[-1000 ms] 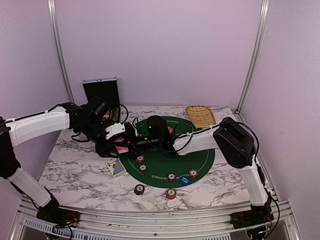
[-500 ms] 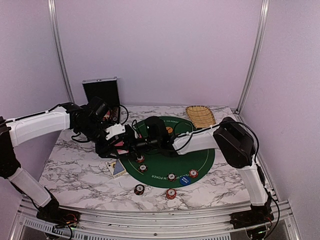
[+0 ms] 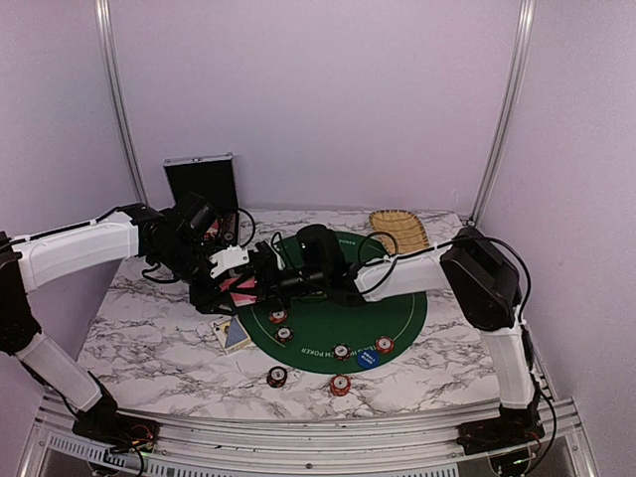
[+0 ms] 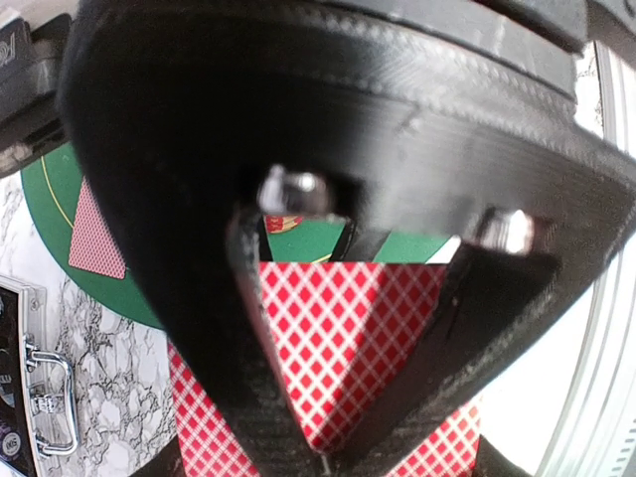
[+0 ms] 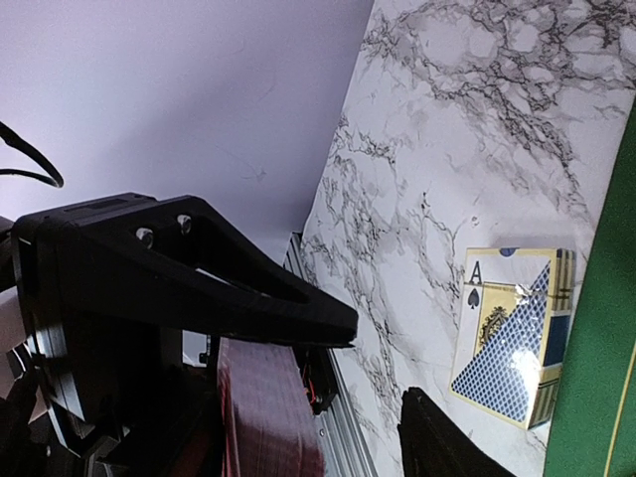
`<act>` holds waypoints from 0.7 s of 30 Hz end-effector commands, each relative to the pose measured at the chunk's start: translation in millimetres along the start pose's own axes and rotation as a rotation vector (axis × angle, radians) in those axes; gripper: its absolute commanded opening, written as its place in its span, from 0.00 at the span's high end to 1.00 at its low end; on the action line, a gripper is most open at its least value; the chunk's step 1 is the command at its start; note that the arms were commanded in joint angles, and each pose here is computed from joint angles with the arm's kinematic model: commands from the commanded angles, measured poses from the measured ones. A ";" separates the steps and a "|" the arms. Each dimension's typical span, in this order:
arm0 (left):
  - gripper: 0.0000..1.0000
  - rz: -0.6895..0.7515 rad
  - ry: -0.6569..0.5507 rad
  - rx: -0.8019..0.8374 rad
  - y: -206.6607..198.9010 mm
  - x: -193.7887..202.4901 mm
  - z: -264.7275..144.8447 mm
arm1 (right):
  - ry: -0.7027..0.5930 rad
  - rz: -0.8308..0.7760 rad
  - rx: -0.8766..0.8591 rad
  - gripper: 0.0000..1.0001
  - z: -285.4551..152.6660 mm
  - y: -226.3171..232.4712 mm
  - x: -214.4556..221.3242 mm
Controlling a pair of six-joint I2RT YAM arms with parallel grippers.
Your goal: Distribute texas hold em gaming equipment
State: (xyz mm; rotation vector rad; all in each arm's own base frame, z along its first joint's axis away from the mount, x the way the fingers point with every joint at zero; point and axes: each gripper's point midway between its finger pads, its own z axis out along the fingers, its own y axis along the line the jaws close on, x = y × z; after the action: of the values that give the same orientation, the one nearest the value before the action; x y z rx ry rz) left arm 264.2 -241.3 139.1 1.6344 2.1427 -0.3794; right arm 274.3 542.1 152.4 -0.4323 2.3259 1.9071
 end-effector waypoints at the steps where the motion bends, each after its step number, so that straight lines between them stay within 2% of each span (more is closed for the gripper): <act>1: 0.84 0.018 -0.020 -0.011 1.7 -6.6 -6.0 | -0.014 -0.007 0.023 0.46 -11.7 5.7 -2.1; 8: 0.84 0.019 -0.016 -0.012 1.6 -5.1 -5.3 | -0.035 -0.014 0.016 0.59 -21.8 13.4 -3.8; 21: 0.85 0.023 -0.004 -0.015 1.1 -1.0 -3.9 | -0.051 -0.026 0.018 0.69 -33.5 19.8 -6.1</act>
State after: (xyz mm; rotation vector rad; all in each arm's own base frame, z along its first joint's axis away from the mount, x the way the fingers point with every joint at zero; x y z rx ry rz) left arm 265.2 -240.1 138.7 1.6406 2.1389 -0.3651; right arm 272.6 522.8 165.8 -0.4132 2.3136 1.8826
